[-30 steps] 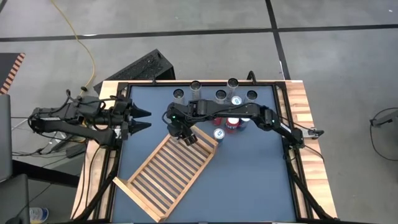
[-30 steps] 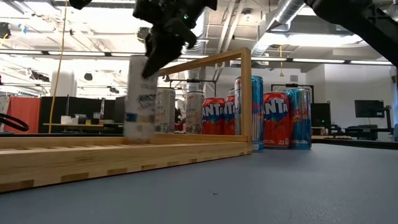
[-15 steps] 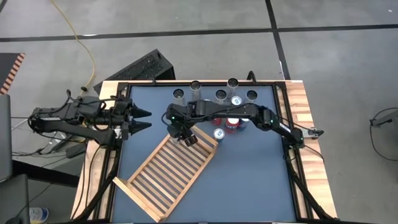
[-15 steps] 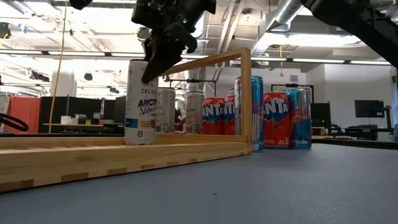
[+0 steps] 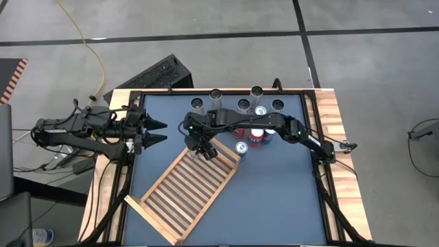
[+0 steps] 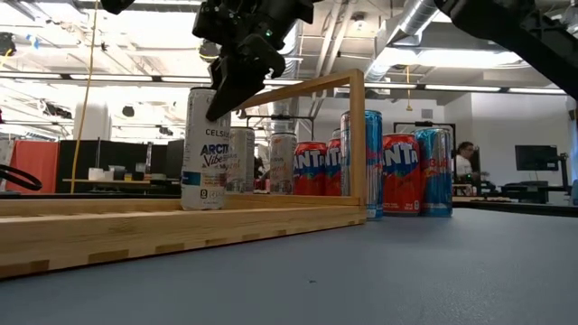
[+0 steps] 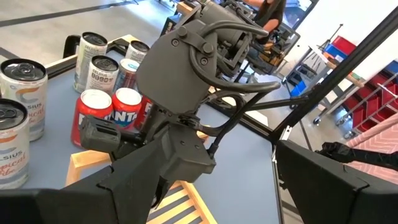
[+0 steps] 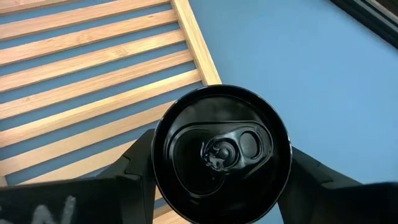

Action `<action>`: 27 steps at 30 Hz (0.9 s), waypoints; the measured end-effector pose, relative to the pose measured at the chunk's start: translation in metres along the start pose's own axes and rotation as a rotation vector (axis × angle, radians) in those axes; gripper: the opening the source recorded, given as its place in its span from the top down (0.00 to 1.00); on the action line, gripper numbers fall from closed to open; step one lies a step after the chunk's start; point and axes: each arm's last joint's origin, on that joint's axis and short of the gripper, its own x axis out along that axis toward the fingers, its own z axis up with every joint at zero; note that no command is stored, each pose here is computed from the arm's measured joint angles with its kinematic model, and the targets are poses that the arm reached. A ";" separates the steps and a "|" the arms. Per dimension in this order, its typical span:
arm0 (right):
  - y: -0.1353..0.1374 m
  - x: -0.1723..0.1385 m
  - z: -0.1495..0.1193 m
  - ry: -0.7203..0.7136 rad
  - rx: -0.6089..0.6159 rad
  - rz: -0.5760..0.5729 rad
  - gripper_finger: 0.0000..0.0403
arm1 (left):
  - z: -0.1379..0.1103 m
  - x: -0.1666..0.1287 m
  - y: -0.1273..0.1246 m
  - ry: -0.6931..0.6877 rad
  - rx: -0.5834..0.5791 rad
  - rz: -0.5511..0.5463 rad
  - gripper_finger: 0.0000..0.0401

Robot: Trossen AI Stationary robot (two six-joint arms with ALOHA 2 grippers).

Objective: Place canned beverage on shelf
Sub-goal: Put the left white blue soda can on the shelf

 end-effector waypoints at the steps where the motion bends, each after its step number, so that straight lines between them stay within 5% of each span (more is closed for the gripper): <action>1: 0.000 0.000 0.000 -0.001 0.000 -0.001 0.45 | 0.000 0.000 0.000 0.000 0.000 0.000 0.25; 13: -0.001 0.002 0.001 -0.012 -0.002 -0.009 0.33 | 0.000 0.000 0.000 0.000 0.003 0.000 0.25; 27: -0.002 -0.002 0.002 -0.015 0.018 -0.021 0.31 | 0.000 0.000 0.000 0.003 0.003 -0.002 0.25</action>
